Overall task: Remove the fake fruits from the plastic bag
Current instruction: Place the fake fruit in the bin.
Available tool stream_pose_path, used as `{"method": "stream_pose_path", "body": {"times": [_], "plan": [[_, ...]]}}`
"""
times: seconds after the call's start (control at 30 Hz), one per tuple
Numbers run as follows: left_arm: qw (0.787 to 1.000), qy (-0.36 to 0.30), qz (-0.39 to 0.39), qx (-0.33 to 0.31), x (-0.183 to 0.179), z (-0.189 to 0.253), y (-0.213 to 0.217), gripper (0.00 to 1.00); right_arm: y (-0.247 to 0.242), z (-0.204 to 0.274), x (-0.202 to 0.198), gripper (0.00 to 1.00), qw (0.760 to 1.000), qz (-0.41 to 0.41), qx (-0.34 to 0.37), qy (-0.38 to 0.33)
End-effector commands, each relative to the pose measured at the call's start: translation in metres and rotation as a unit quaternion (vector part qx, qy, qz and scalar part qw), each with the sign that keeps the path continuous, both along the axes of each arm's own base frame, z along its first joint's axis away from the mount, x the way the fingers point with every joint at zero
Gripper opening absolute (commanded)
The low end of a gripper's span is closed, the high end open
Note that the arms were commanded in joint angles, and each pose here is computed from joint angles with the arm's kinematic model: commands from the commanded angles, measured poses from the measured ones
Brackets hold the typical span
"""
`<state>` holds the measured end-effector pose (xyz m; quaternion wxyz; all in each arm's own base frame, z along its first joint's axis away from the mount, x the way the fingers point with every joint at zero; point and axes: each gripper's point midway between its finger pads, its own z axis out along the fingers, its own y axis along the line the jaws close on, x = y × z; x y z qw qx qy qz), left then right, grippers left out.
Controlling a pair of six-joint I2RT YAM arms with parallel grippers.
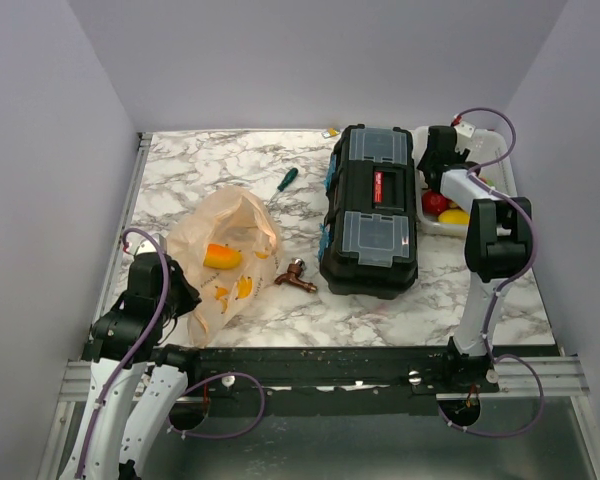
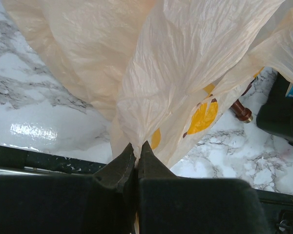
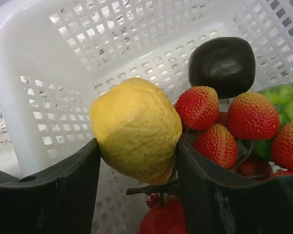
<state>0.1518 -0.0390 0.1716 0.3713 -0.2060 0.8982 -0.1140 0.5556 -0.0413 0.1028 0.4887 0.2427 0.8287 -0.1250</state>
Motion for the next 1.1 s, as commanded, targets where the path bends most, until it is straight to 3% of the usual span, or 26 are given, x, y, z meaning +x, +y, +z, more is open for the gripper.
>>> {"method": "stream_pose_path", "body": {"times": [0.0,0.17,0.43,0.67,0.83,0.93,1.07], "plan": [[1.0,0.006,0.002,0.004,0.0,-0.002,0.002,0.0,0.003,0.011,-0.001,0.58,1.0,0.026,-0.004,0.016],[1.0,0.002,0.001,0.002,0.0,-0.001,0.001,0.0,0.004,0.044,-0.006,0.76,0.999,0.032,-0.006,0.003],[1.0,-0.003,-0.013,-0.001,0.0,0.0,-0.003,0.0,0.026,0.102,-0.027,0.81,0.996,0.065,0.031,-0.047],[1.0,-0.002,-0.006,0.001,0.001,0.0,0.0,0.0,0.112,0.158,-0.065,0.81,0.977,0.184,0.053,-0.097],[1.0,0.004,-0.006,0.001,0.001,-0.001,0.0,0.0,0.194,0.19,-0.108,0.81,0.954,0.278,0.004,-0.112],[1.0,0.006,-0.007,0.001,0.002,-0.002,0.0,0.0,0.23,0.208,-0.134,0.81,0.939,0.322,0.01,-0.124],[1.0,0.009,-0.005,0.002,0.003,-0.003,0.0,0.0,0.311,0.239,-0.192,0.81,0.869,0.462,0.033,-0.175]]}}
